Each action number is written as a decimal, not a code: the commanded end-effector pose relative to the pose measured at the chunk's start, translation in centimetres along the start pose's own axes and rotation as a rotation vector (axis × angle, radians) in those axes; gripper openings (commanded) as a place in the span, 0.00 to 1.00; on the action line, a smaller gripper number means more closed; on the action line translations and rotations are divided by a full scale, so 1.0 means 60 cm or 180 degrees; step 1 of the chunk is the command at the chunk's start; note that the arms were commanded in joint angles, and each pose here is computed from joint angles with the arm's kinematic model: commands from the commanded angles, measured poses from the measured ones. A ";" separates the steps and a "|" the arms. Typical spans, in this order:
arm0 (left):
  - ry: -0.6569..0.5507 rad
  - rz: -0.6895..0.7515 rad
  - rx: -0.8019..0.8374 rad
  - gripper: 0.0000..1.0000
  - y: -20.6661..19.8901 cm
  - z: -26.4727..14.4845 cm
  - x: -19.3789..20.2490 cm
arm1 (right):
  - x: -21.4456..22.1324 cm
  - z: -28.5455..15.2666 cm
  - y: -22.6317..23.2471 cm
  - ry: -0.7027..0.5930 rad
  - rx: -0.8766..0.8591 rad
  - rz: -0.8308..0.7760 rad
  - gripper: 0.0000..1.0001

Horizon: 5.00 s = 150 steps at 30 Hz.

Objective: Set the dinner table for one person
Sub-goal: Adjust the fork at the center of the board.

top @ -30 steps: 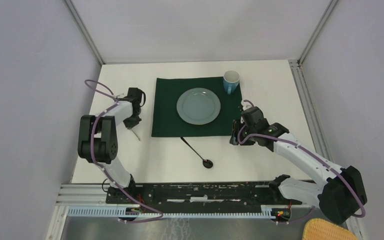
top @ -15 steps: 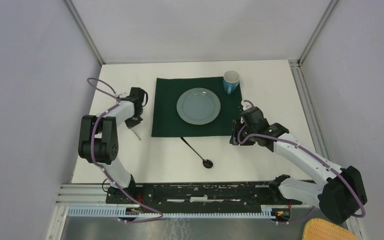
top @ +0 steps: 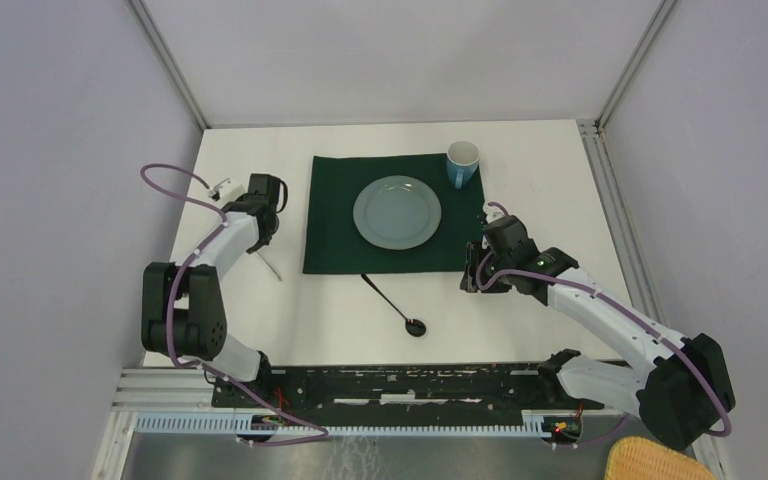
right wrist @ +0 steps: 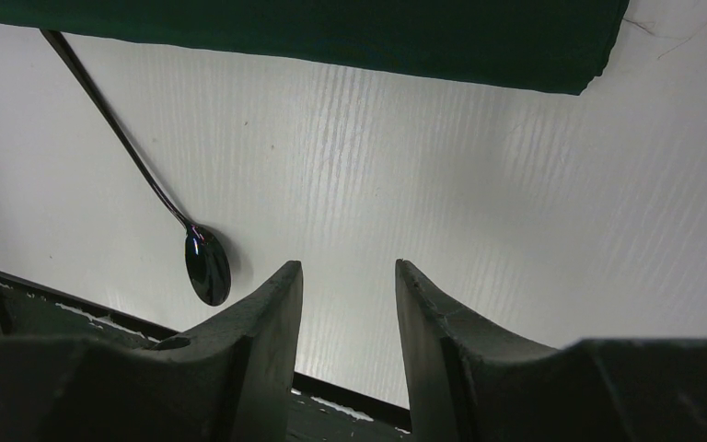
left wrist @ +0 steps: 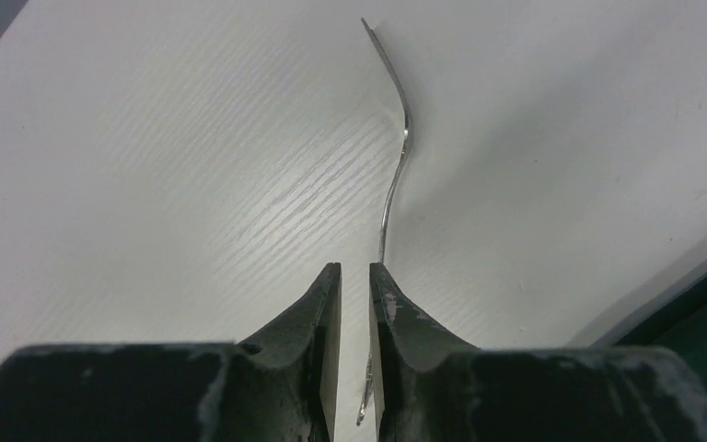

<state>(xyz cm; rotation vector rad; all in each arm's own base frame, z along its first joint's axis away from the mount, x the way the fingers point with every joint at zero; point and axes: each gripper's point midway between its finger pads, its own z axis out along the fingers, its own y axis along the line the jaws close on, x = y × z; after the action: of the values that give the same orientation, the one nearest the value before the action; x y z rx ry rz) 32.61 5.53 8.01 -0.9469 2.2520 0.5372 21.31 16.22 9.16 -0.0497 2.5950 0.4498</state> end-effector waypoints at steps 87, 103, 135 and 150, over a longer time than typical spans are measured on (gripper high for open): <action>-0.0285 -0.0555 -0.0247 0.17 -0.055 0.099 -0.056 | -0.003 0.003 0.000 0.0000 0.0001 0.0031 0.47; -0.0158 -0.0411 -0.0030 0.16 -0.105 0.119 -0.037 | 0.003 0.006 -0.005 0.0044 0.0040 0.0053 0.47; 0.0055 -0.1072 0.0067 0.28 -0.058 -0.015 0.026 | -0.003 0.008 0.012 -0.0004 -0.0155 -0.0019 0.47; -0.0011 -0.1014 -0.0257 0.29 -0.076 0.010 0.052 | 0.007 -0.004 0.005 -0.0048 -0.0178 -0.0142 0.47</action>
<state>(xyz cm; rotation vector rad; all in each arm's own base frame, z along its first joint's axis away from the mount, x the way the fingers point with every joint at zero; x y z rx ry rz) 32.86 0.65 3.18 -1.2669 2.1662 0.4761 20.46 16.27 8.75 -0.1076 2.5995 0.4823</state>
